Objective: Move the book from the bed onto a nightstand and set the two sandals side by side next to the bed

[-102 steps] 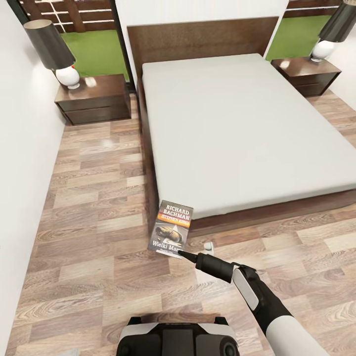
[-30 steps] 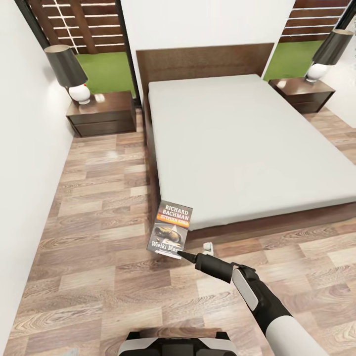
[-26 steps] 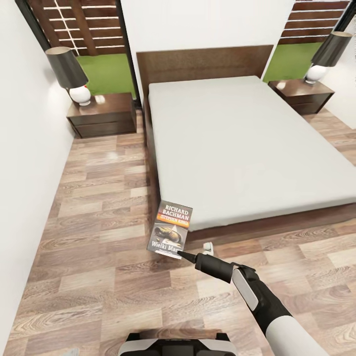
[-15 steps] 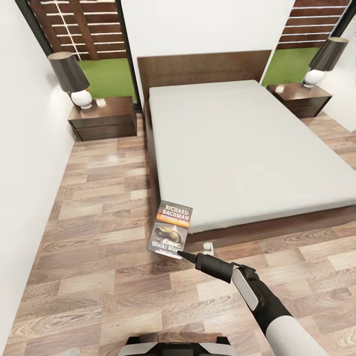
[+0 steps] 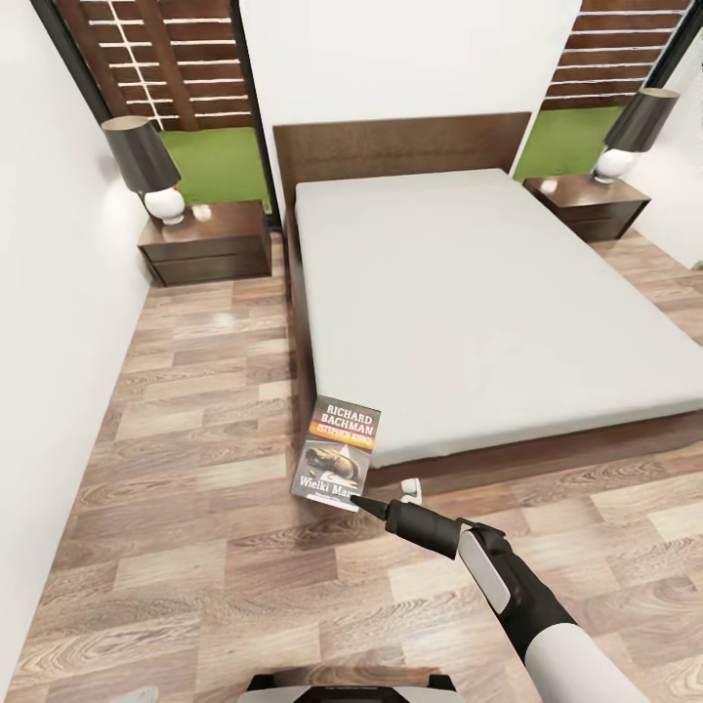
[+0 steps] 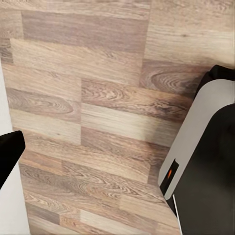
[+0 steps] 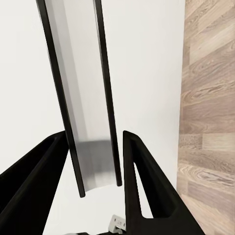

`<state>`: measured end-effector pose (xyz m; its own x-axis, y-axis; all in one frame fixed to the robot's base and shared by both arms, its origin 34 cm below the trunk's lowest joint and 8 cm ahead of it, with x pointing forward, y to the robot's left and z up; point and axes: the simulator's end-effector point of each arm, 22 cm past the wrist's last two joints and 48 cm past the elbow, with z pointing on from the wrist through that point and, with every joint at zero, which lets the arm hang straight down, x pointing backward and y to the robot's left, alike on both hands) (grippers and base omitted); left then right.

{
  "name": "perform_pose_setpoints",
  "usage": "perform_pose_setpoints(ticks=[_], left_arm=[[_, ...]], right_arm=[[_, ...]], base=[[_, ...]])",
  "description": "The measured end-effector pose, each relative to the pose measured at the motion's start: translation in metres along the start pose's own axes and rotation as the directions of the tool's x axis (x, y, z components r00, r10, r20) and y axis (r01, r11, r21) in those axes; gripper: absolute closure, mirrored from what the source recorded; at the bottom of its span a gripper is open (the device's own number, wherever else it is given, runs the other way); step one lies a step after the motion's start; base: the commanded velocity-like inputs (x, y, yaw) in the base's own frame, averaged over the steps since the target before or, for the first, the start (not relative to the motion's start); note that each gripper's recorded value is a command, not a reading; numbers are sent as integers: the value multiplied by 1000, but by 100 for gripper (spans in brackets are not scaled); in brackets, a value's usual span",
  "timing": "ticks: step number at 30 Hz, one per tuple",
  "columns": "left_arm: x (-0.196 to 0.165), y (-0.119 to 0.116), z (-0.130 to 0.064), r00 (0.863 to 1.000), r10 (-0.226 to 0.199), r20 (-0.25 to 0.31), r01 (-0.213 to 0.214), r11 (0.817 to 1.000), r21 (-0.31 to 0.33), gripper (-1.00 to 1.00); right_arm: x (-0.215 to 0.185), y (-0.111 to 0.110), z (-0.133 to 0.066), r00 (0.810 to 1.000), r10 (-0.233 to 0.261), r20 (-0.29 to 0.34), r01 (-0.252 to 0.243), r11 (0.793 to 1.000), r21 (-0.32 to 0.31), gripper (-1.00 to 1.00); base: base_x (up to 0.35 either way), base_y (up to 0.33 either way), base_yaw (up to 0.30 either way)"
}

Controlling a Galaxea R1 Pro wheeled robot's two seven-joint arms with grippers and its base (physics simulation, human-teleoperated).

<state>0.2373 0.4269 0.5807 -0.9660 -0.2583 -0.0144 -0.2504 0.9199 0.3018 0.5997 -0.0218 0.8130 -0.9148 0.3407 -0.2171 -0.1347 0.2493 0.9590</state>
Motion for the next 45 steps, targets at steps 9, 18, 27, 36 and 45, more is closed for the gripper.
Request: perform_pose_setpoints(ticks=[9, 18, 27, 36, 45], left_arm=[[-6, -1, -2, 1000, -3, 14, 3, 1000, 4, -100], [-12, -2, -5, 1000, -8, 27, 7, 1000, 8, -100], [-18, -3, -7, 999, -12, 41, 11, 1000, 13, -100], [-23, -4, -9, 998, -16, 54, 15, 1000, 16, -100], [-29, -5, -12, 998, -20, 67, 19, 1000, 21, -100]], right_arm=[[-5, 7, -1, 1000, -15, 5, 15, 1000, -6, 100], [-7, 13, 0, 1000, -26, 6, 26, 1000, -9, 100], [-10, 13, 0, 999, -34, 5, 34, 999, 15, 100], [-11, 6, 3, 999, -36, 0, 36, 996, 79, 100], [-7, 7, 4, 1000, -15, -27, 17, 995, 98, 100]], base=[[0, 0, 0], [0, 0, 0], [0, 0, 0], [0, 0, 0], [0, 0, 0]])
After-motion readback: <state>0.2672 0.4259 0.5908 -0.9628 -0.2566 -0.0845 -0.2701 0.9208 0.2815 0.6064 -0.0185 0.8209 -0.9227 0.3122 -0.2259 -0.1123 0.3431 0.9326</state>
